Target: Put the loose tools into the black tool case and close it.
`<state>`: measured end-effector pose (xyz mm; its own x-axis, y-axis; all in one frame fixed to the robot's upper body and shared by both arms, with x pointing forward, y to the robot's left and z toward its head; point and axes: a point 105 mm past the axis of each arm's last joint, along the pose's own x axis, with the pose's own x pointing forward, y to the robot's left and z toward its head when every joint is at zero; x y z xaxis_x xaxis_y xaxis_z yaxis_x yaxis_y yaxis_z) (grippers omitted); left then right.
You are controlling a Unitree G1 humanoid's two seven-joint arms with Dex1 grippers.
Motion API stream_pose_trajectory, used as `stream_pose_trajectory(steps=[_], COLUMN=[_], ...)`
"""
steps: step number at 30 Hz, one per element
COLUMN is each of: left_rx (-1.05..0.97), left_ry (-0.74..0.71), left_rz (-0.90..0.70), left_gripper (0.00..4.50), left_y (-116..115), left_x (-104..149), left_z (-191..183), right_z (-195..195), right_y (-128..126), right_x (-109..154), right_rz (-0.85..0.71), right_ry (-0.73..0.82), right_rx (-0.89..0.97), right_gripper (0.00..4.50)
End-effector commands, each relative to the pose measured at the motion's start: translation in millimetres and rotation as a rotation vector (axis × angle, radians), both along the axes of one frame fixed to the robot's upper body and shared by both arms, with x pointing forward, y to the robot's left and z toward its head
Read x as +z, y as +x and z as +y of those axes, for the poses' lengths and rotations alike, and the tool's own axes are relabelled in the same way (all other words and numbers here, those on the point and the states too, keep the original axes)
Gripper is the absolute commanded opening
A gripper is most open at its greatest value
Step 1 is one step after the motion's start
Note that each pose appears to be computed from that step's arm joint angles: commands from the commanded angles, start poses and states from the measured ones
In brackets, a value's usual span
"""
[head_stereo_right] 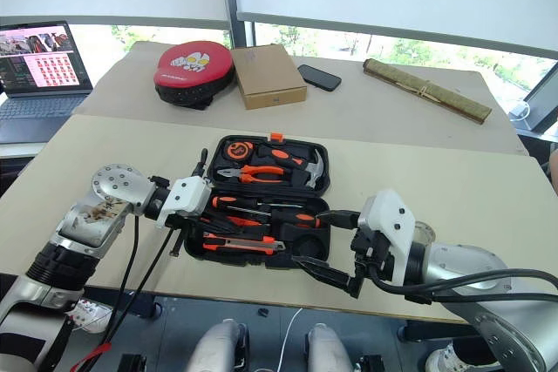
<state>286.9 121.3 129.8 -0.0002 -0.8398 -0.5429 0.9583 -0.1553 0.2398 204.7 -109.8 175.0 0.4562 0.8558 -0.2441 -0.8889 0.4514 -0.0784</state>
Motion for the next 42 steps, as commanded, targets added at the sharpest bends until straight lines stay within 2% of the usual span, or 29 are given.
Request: stream_pose_trajectory(steps=[1, 8, 18, 21, 26, 33, 38, 42], left_rx=[-0.008, -0.014, -0.051, -0.039, -0.071, -0.054, -0.057, -0.052], left_ry=[0.004, 0.034, 0.05, 0.028, 0.039, -0.052, -0.083, -0.034], left_rz=[-0.009, 0.002, 0.008, -0.002, -0.01, 0.017, -0.025, -0.041], left_gripper=[0.04, 0.04, 0.04, 0.04, 0.04, 0.04, 0.04, 0.04], left_y=[1, 1, -5, -3, -10, -11, -14, -15], left_x=[-8, -31, -44, -35, -36, 0, 5, -2], left_z=[1, 3, -2, -4, -4, -3, -5, -4], right_z=[1, 0, -2, -5, -4, -6, -5, -5], right_y=[-1, 1, 0, 1, 3, 6, 6, 5], right_x=[10, 10, 9, 7, 4, 4, 4, 3], right_rz=[-0.051, -0.048, -0.047, -0.041, -0.042, -0.043, -0.042, -0.038], right_ry=[0.009, 0.004, -0.003, -0.01, -0.014, -0.016, -0.015, -0.015], right_rx=[0.005, 0.002, 0.009, -0.001, -0.003, -0.008, -0.009, -0.006], right_gripper=[4.5, 4.5, 4.5, 4.5, 4.5, 4.5, 4.5, 4.5])
